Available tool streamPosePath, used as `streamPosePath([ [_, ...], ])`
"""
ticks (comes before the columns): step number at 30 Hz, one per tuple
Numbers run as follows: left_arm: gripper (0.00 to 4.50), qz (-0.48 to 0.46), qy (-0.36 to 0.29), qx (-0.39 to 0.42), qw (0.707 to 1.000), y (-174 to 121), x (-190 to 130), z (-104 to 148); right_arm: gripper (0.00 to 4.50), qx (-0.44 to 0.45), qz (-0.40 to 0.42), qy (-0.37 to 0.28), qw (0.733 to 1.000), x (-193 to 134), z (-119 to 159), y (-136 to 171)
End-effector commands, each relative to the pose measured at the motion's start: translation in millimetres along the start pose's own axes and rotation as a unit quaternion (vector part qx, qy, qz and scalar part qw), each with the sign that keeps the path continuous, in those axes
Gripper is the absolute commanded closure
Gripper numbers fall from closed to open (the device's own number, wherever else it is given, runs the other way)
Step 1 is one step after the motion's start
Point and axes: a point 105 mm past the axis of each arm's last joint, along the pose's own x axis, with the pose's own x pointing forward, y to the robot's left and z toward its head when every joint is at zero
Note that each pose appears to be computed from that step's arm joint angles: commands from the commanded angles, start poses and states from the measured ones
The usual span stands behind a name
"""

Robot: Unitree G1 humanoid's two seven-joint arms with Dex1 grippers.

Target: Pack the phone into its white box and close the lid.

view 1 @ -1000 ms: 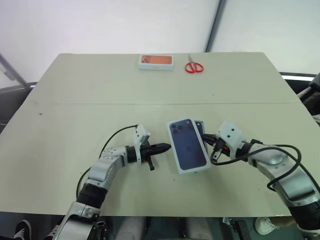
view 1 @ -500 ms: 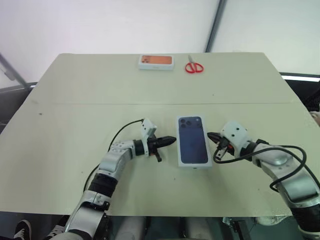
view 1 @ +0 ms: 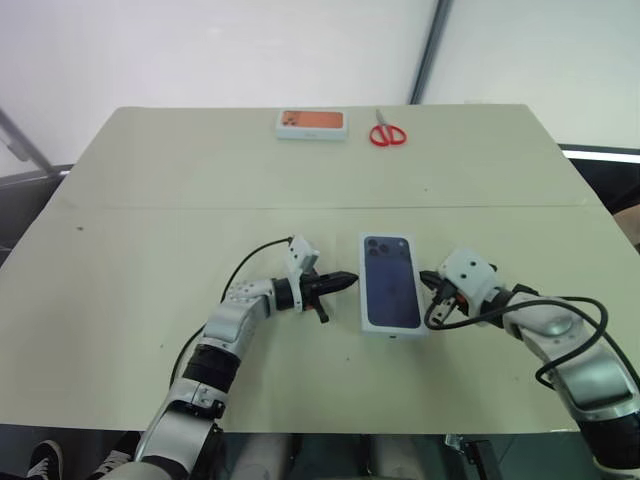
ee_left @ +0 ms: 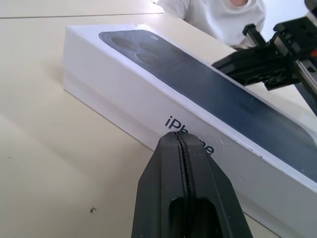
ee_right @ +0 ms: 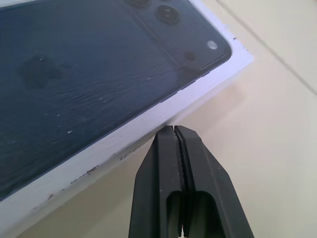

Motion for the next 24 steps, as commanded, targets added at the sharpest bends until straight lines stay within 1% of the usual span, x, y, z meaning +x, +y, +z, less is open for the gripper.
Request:
streamPosePath([
  [1, 4.50, -0.014, -0.005, 0.015, 1.000, -7.1, 3.8, 4.2, 4.46, -0.025, 0.016, -0.024, 0.999, -0.8, 15.1, 7.8],
  [4, 4.50, -0.006, -0.006, 0.018, 1.000, -3.3, -2.5, 5.8, 4.46, -0.029, -0.003, -0.027, 0.999, -1.3, 18.1, -2.8],
  [8, 4.50, 0.015, -0.012, 0.028, 0.999, 7.4, -13.1, 14.4, 4.46, -0.042, -0.029, -0.028, 0.998, -7.2, 21.0, -23.2],
  [11, 4.50, 0.023, -0.031, 0.038, 0.998, 14.7, -17.1, 34.8, 4.46, -0.031, -0.062, -0.052, 0.996, -13.5, 34.3, -48.1],
  [12, 4.50, 0.022, -0.046, 0.037, 0.998, 16.6, -15.4, 46.7, 4.46, -0.016, -0.065, -0.068, 0.995, -13.4, 41.9, -52.7],
  [15, 4.50, 0.012, -0.075, 0.039, 0.996, 17.4, -5.2, 71.4, 4.46, 0.002, -0.051, -0.104, 0.993, -8.5, 59.6, -51.9],
  [17, 4.50, -0.010, -0.078, 0.045, 0.996, 10.5, 13.3, 77.0, 4.46, 0.024, -0.025, -0.127, 0.991, 0.5, 68.8, -40.9],
  [19, 4.50, -0.028, -0.065, 0.049, 0.996, 3.5, 29.5, 69.9, 4.46, 0.030, 0.001, -0.125, 0.992, 8.4, 66.8, -27.8],
  [21, 4.50, -0.035, -0.049, 0.051, 0.997, 0.7, 37.5, 57.6, 4.46, 0.035, 0.019, -0.112, 0.993, 12.5, 59.5, -16.9],
  [22, 4.50, -0.038, -0.036, 0.053, 0.997, -0.4, 40.0, 49.8, 4.46, 0.030, 0.033, -0.103, 0.994, 13.8, 54.3, -8.9],
  [24, 4.50, -0.047, -0.001, 0.054, 0.997, -4.1, 42.5, 29.7, 4.46, -0.003, 0.054, -0.063, 0.997, 15.6, 35.9, 6.1],
])
